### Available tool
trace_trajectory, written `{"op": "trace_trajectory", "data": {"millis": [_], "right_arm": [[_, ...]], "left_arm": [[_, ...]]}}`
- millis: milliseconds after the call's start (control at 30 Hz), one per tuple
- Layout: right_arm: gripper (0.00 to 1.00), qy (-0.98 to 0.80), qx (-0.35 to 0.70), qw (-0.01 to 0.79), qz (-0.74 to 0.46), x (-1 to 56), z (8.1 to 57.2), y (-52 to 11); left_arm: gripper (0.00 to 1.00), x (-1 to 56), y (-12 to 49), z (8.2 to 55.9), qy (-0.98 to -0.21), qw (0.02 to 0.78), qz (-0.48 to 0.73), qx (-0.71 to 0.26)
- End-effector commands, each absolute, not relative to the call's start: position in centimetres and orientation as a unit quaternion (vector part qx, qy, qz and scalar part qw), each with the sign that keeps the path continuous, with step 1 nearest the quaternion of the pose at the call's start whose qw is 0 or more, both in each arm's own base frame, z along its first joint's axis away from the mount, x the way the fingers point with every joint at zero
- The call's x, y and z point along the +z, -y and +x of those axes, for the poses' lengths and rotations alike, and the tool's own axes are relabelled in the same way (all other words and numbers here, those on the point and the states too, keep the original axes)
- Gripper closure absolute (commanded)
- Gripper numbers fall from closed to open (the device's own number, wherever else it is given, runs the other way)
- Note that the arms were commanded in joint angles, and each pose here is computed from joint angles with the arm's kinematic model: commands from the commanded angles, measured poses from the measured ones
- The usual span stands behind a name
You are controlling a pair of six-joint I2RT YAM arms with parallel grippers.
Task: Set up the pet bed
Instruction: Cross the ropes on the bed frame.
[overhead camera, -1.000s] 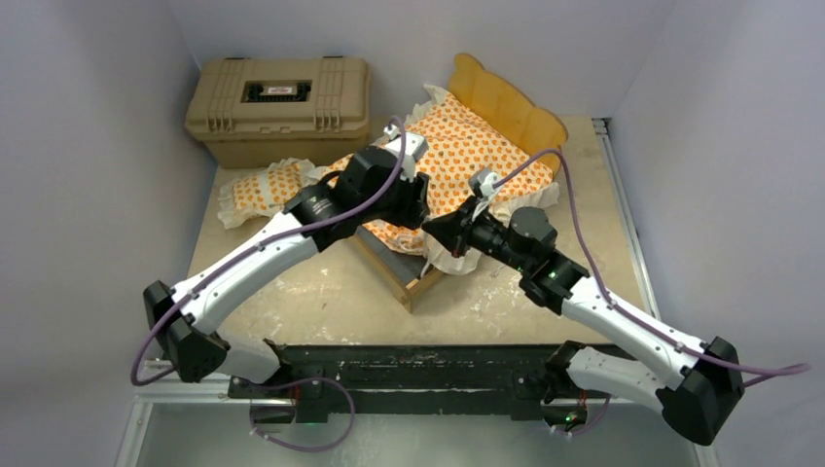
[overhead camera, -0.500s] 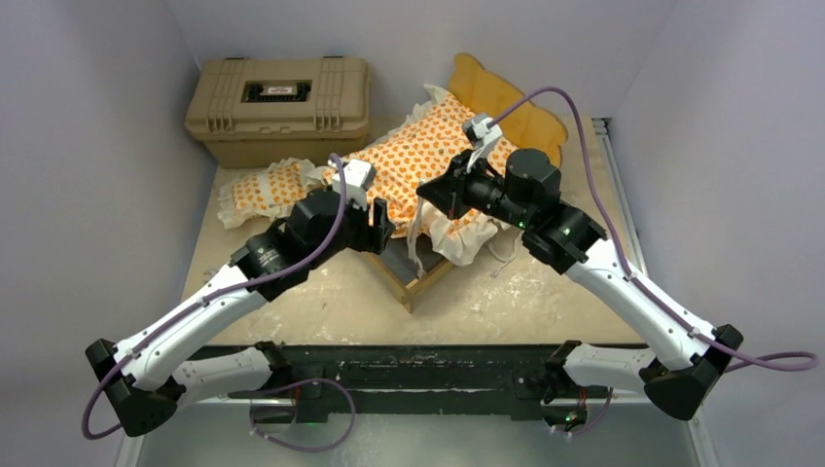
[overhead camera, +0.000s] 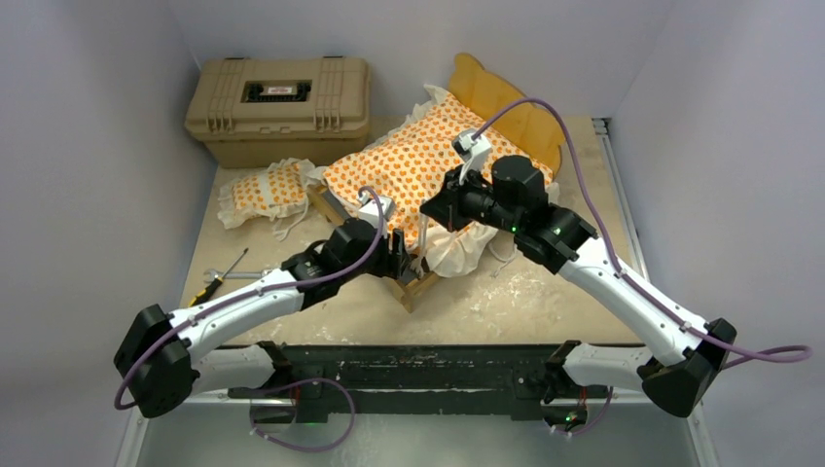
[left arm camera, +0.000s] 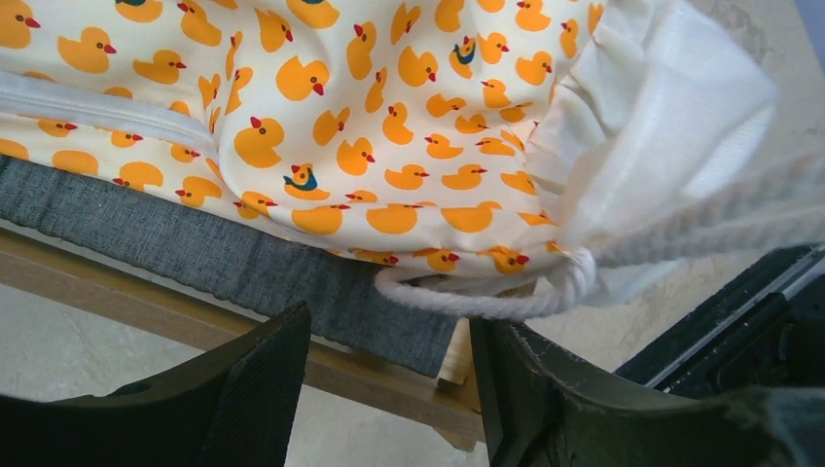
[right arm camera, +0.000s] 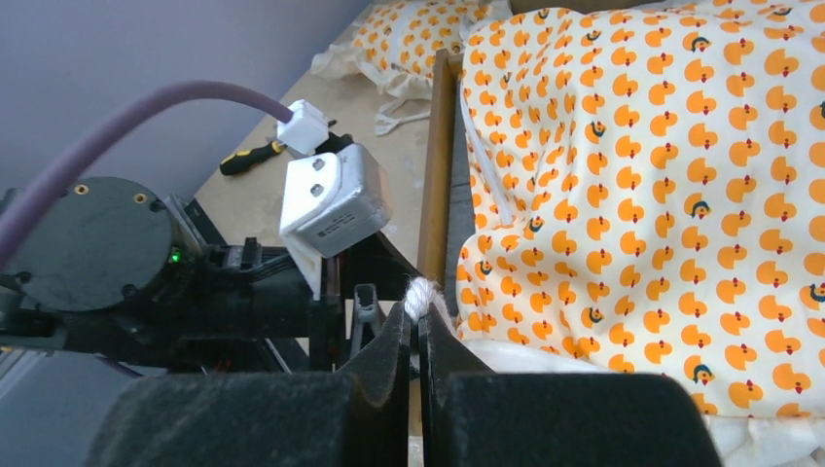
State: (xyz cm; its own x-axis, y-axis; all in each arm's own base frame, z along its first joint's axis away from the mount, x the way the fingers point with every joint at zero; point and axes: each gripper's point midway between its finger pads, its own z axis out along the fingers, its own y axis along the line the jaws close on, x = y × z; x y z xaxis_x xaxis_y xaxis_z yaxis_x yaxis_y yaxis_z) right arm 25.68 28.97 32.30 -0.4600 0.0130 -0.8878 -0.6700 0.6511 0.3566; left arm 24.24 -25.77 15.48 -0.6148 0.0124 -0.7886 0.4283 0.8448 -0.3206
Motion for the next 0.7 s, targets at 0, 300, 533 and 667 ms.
{"op": "trace_trajectory", "data": {"millis": [0,300,533,667], "right_arm": [[1.00,-0.764,0.364,0.486,-0.217,33.0,25.3,-28.6],[1.00,-0.763,0.360,0.490,-0.219,33.4,25.1,-28.2],[1.00,-0.757,0.355,0.499,-0.226,34.9,24.8,-27.7],[1.00,-0.767,0.332,0.495,-0.236,35.3,24.9,-27.1]], "left_arm": [[0.41,16.6,27.0,26.6,-0.834,0.470,0.072,-0.279],[0.67,15.6,26.7,27.9,-0.824,0.497,0.049,-0.268],[1.00,17.8,27.6,28.4,-0.803,0.519,0.062,-0.288],[1.00,19.3,27.3,28.7,-0.802,0.529,0.082,-0.265]]}}
